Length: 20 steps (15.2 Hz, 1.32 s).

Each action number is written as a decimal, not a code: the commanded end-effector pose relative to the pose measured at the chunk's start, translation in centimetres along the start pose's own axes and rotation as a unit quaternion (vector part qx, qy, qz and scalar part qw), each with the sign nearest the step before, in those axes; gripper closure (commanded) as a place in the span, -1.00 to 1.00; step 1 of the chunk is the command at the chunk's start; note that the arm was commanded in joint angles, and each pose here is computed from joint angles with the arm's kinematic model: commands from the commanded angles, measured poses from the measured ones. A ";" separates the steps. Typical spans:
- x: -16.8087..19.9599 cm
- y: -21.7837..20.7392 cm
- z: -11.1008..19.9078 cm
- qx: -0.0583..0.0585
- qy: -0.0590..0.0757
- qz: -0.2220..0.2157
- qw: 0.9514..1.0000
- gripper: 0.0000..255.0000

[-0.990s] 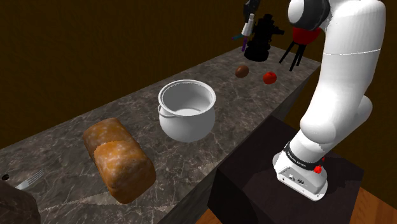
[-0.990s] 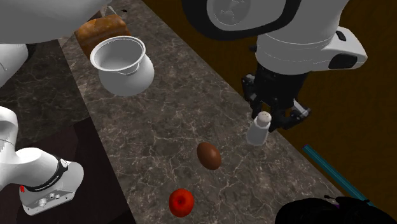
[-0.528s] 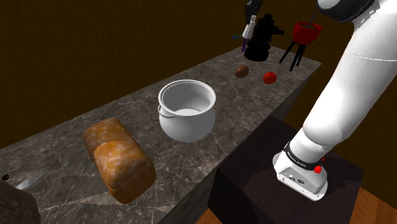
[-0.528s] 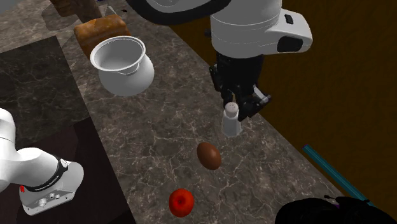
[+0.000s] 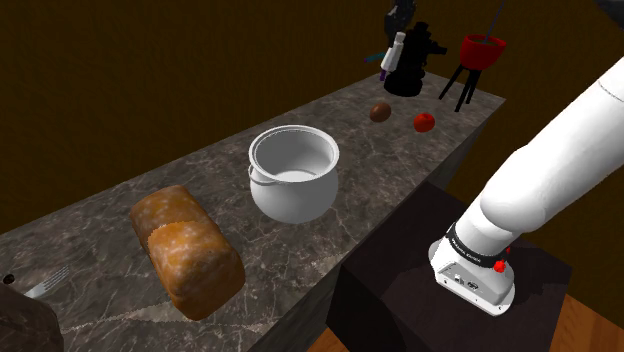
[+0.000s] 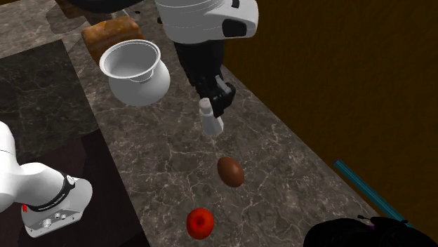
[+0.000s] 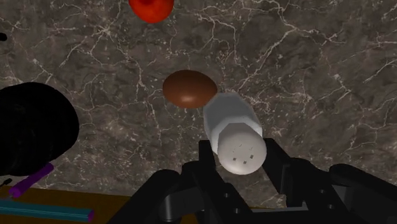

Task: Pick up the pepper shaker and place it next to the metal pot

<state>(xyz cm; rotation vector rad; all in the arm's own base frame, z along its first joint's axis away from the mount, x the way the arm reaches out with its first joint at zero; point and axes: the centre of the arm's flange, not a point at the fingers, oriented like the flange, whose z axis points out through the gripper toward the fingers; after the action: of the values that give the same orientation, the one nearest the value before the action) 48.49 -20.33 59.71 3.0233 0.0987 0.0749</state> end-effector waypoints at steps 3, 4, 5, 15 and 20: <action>-3.2 -4.3 -0.4 -0.001 0.000 0.000 1.000 1.00; -3.9 -5.4 -0.5 -0.001 0.000 0.000 1.000 1.00; -4.6 -6.5 -0.7 -0.001 0.000 0.000 1.000 1.00; -11.7 -17.5 -2.3 -0.001 0.000 0.000 1.000 1.00; -15.0 -22.5 -2.5 -0.001 0.000 0.000 1.000 1.00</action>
<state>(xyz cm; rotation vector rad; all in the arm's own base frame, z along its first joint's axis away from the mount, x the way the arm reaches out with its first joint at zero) 32.96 0.53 59.04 3.0227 0.0996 0.0750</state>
